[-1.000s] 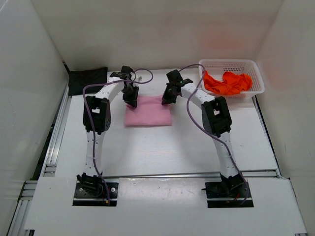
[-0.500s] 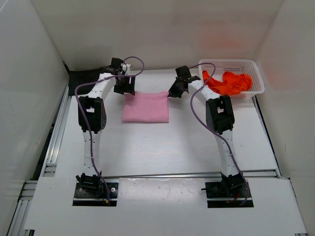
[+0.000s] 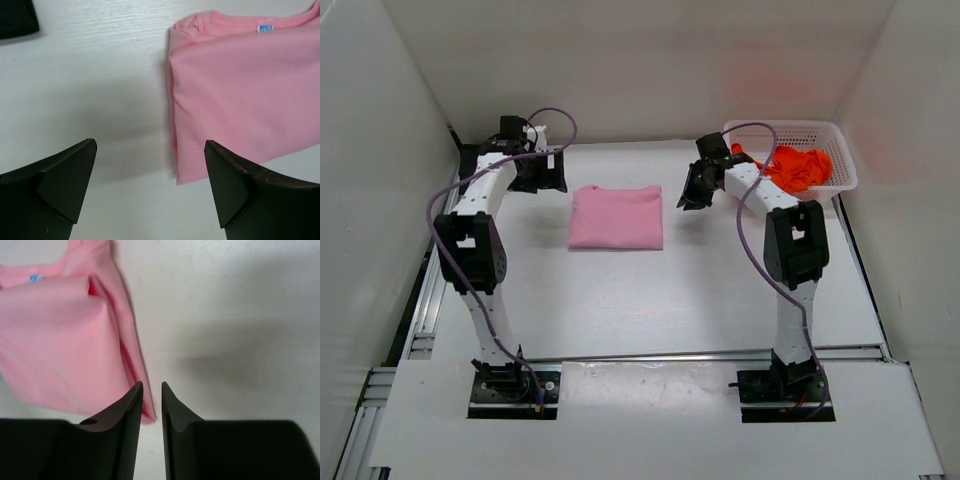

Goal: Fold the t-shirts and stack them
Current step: Fold the long partially folded tshirt into a neat square, then put the neatly folded tshirt into the corner of the board with the left arm

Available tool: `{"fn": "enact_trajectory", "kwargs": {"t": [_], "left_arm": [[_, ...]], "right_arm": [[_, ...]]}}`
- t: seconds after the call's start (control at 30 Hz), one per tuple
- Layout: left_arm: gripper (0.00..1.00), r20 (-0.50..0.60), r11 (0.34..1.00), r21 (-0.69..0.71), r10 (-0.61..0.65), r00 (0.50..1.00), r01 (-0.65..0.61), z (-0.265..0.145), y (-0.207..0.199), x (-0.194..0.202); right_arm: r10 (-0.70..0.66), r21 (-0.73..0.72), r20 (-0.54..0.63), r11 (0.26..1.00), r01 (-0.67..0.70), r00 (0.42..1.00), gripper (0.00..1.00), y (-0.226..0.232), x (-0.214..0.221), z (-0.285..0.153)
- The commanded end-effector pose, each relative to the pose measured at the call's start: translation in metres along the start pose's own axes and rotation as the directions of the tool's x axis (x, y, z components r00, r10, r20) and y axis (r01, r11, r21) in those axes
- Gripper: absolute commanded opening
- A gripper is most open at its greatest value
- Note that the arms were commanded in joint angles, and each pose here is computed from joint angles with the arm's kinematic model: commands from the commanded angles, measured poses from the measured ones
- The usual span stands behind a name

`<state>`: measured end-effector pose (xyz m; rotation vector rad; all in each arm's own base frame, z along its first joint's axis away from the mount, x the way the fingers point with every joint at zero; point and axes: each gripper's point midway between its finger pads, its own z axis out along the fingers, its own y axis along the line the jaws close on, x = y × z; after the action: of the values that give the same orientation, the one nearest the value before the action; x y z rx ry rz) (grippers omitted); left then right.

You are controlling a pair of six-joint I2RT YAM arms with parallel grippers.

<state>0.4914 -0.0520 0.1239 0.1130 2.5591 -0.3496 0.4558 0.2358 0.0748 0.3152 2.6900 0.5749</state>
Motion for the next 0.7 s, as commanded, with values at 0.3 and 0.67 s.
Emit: {"fn": "enact_trajectory", "kwargs": {"t": [0.3, 0.67], "left_arm": [[1.00, 0.206, 0.997, -0.039, 0.072, 0.976, -0.065, -0.128, -0.036, 0.008], [1.00, -0.003, 0.983, 0.181, 0.033, 0.999, -0.032, 0.005, -0.045, 0.005]], "right_arm": [[-0.283, -0.140, 0.106, 0.945, 0.296, 0.953, 0.49, 0.029, 0.013, -0.108], [-0.262, -0.162, 0.041, 0.950, 0.265, 0.964, 0.50, 0.036, 0.033, -0.120]]}}
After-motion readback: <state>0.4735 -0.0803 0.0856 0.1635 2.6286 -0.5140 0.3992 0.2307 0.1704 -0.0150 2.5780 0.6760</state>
